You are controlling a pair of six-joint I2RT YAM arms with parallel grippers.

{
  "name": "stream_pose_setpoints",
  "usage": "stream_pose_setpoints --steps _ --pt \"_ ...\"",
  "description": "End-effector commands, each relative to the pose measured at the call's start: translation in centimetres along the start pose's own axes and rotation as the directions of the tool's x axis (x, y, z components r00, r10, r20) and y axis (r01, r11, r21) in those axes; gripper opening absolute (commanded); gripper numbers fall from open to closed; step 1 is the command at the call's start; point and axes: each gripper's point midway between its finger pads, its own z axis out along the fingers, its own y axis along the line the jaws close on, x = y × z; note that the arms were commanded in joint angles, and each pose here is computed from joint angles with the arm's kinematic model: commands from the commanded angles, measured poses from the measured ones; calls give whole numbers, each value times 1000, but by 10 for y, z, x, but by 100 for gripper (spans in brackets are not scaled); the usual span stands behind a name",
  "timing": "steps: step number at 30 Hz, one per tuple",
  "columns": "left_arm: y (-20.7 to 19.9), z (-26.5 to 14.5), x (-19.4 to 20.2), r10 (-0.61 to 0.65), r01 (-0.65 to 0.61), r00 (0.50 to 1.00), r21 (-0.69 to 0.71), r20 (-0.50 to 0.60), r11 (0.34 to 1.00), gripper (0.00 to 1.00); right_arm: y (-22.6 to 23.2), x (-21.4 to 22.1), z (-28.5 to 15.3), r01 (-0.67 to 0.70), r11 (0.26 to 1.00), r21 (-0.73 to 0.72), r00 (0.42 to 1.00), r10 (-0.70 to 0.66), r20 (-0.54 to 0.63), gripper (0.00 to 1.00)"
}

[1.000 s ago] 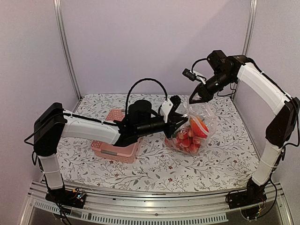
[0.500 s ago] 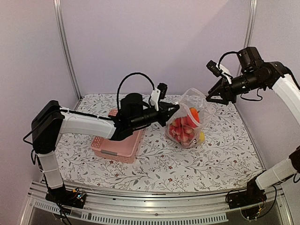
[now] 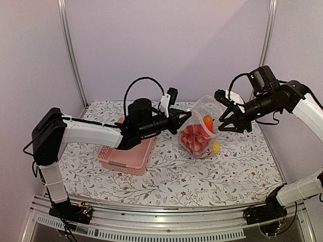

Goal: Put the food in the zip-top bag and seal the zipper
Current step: Pass from the left arm to the right

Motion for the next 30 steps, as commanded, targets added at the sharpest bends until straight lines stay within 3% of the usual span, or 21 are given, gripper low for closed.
stream_pose_setpoints --steps 1,13,15,19,25,30 --pt "0 -7 -19 -3 2 1000 16 21 1000 0 2 4 21 78 997 7 995 -77 -65 39" --pt "-2 -12 -23 -3 3 1000 30 18 1000 0 -9 27 60 109 993 40 972 -98 -214 37" --pt "-2 -13 -23 1 -1 1000 30 16 1000 0 -16 27 63 104 992 74 971 -85 -222 29" --pt "-1 -18 -23 15 -16 1000 32 9 999 0 -32 23 57 108 982 155 969 -69 -236 0" --pt "-8 -26 -37 57 -53 997 77 -54 996 0 -41 -21 10 215 945 245 971 -179 -160 0" --pt "-17 -25 -44 72 -62 993 107 -91 992 0 -53 8 18 262 933 245 938 -187 -292 2"
